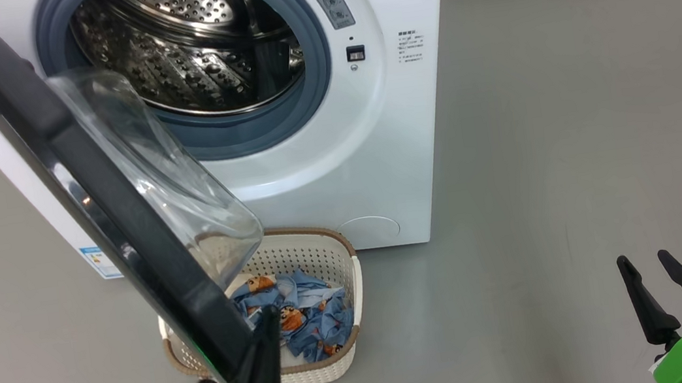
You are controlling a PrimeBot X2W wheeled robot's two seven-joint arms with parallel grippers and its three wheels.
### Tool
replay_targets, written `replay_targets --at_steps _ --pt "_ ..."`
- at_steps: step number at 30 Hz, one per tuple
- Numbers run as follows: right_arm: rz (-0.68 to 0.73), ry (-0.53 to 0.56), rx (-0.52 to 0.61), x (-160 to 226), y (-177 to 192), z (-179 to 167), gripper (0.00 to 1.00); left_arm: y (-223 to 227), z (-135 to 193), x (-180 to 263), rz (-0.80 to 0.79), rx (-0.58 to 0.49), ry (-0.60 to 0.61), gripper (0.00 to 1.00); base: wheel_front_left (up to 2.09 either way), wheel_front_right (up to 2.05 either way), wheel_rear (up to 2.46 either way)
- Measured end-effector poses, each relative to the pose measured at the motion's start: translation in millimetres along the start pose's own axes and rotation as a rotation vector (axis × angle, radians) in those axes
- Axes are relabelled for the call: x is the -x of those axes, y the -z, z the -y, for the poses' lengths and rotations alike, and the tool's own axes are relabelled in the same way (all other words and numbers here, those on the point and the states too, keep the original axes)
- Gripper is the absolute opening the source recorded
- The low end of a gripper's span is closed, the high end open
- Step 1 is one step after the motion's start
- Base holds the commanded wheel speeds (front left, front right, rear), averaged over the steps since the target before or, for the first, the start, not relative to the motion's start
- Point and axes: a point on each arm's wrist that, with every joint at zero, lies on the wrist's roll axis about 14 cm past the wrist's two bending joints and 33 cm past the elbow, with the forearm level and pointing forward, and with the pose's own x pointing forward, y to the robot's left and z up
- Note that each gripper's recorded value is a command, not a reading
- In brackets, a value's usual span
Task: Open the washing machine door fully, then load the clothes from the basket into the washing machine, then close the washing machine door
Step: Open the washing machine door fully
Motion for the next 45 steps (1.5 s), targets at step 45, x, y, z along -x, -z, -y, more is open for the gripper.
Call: replay_targets --at_steps 45 --pt "-0.089 -0.269 0.025 -54 31 -91 1.0 -36 -155 90 0.073 -0.107 -0.583 0.0 0.0 0.0 0.0"
